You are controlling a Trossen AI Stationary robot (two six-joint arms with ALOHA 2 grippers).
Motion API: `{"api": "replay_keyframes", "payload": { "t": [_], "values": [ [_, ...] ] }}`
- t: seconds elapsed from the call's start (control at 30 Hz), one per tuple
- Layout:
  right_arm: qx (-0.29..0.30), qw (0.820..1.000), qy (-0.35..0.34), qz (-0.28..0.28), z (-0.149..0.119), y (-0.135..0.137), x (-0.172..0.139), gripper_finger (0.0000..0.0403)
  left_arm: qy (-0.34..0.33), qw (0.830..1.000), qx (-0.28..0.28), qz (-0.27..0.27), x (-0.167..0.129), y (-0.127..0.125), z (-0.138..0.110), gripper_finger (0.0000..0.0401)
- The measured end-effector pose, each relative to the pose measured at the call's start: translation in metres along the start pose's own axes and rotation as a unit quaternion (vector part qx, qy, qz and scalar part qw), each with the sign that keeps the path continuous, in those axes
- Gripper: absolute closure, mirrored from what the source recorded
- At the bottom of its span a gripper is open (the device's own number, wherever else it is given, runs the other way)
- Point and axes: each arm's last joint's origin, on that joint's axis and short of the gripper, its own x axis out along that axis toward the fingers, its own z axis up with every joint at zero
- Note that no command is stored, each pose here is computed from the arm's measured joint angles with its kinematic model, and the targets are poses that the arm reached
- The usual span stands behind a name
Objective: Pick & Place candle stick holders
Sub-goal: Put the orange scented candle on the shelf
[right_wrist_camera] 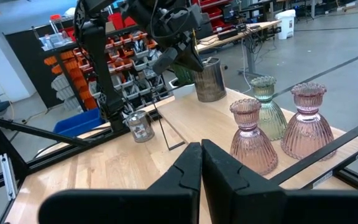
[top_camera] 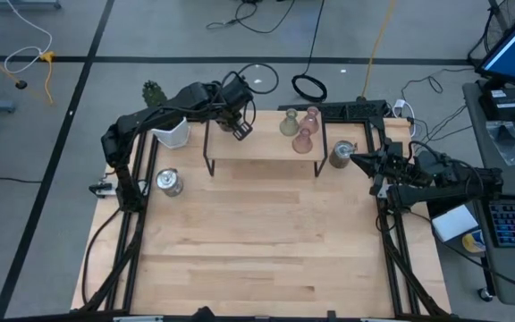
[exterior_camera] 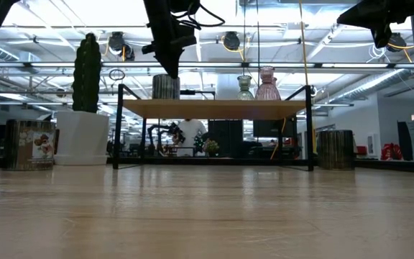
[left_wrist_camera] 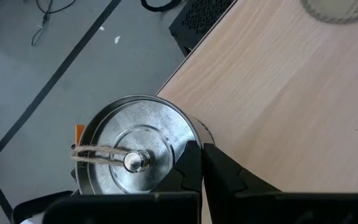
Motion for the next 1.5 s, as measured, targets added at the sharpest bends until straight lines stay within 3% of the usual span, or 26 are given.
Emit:
{"api": "replay_keyframes", "payload": {
  "t": [1.0,1.5],
  "values": [
    [0.0,1.0,0.0,0.0,0.0,0.0,0.0,0.0399,0.015,1.0,-0.006,-0.006,-0.0016,-0.0014,-0.003,0.0401],
    [0.0,1.0,0.0,0.0,0.0,0.0,0.0,0.0399,0.013,1.0,-0.014,-0.01,-0.0027,-0.0044,-0.003,0.0378]
  ]
}}
